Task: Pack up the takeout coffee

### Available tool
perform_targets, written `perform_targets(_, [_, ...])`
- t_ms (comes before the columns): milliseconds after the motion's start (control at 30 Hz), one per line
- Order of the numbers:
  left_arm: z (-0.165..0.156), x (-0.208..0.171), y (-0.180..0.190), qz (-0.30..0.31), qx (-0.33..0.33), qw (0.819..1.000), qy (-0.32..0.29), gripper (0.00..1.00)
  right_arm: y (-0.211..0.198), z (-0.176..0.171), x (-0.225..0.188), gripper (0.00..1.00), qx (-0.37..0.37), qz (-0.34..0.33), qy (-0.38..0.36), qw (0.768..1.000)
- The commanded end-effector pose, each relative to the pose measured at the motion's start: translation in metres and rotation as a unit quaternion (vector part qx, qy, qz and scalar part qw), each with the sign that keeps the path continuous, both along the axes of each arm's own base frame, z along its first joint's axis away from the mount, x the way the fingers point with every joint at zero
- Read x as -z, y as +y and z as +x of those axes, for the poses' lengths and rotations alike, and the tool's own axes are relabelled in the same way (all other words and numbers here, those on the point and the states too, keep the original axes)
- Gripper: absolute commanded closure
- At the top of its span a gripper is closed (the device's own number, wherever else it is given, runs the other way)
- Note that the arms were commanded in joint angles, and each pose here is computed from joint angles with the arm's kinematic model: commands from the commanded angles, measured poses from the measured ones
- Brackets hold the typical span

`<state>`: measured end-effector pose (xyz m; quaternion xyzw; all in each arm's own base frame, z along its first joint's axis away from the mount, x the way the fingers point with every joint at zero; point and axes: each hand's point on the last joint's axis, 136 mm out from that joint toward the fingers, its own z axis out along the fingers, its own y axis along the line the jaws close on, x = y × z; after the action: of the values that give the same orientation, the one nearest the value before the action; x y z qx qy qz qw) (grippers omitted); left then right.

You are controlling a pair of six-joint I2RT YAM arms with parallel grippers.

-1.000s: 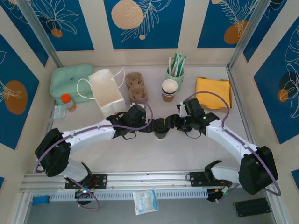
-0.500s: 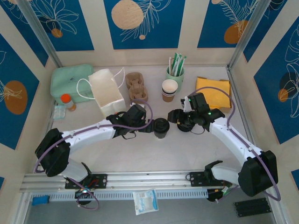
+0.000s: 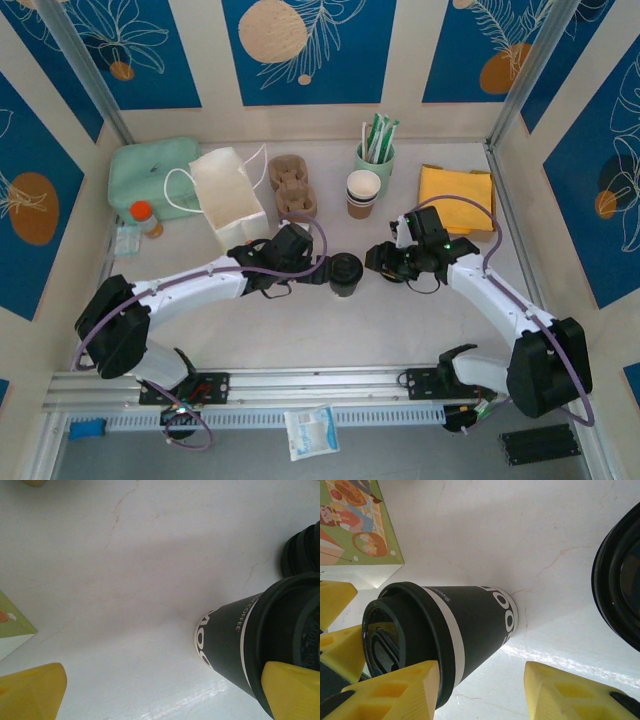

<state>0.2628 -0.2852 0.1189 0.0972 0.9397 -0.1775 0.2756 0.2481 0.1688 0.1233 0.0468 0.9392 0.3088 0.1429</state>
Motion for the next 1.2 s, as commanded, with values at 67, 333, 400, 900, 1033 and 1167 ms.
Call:
perform_targets(67, [-0.003,0.002,0.002,0.013,0.006,1.000,0.013,0.01,0.008,-0.003,0.003,0.52,-0.017,0.011,0.005,1.000])
perform_targets(333, [-0.003,0.002,0.001,0.011,0.008,1.000,0.015,0.01,0.012,-0.006,0.013,0.53,-0.022,0.008,0.015,1.000])
perform_targets(400, [-0.003,0.002,0.000,0.010,0.008,1.000,0.015,0.01,0.011,-0.007,0.018,0.53,-0.021,0.004,0.019,1.000])
perform_targets(900, [-0.009,0.016,0.001,0.008,0.008,0.999,0.030,0.00,-0.001,-0.021,0.048,0.54,0.000,-0.023,0.057,0.998])
perform_targets(1033, [-0.017,0.032,0.003,0.012,0.007,0.999,0.043,0.01,-0.008,-0.033,0.069,0.55,0.015,-0.035,0.085,0.996])
perform_targets(1167, [-0.024,0.043,0.005,0.013,0.004,0.999,0.052,0.01,-0.010,-0.040,0.076,0.56,0.017,-0.033,0.092,0.995])
